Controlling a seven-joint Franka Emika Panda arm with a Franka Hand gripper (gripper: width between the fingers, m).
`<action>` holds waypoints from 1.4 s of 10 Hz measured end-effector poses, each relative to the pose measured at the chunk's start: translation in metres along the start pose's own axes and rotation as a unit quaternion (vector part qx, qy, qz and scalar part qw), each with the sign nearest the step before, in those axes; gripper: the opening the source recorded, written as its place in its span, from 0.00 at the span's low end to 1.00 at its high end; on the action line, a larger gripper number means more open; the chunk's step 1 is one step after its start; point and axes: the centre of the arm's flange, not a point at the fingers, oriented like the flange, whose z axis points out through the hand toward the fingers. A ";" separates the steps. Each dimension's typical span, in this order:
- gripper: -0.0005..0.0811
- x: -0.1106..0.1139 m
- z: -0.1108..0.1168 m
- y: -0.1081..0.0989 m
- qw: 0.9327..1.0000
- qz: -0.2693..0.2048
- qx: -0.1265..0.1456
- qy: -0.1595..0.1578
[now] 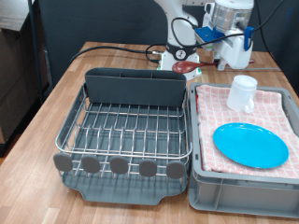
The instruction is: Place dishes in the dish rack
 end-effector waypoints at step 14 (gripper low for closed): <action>0.11 0.091 0.001 -0.004 0.994 0.091 -0.040 -0.040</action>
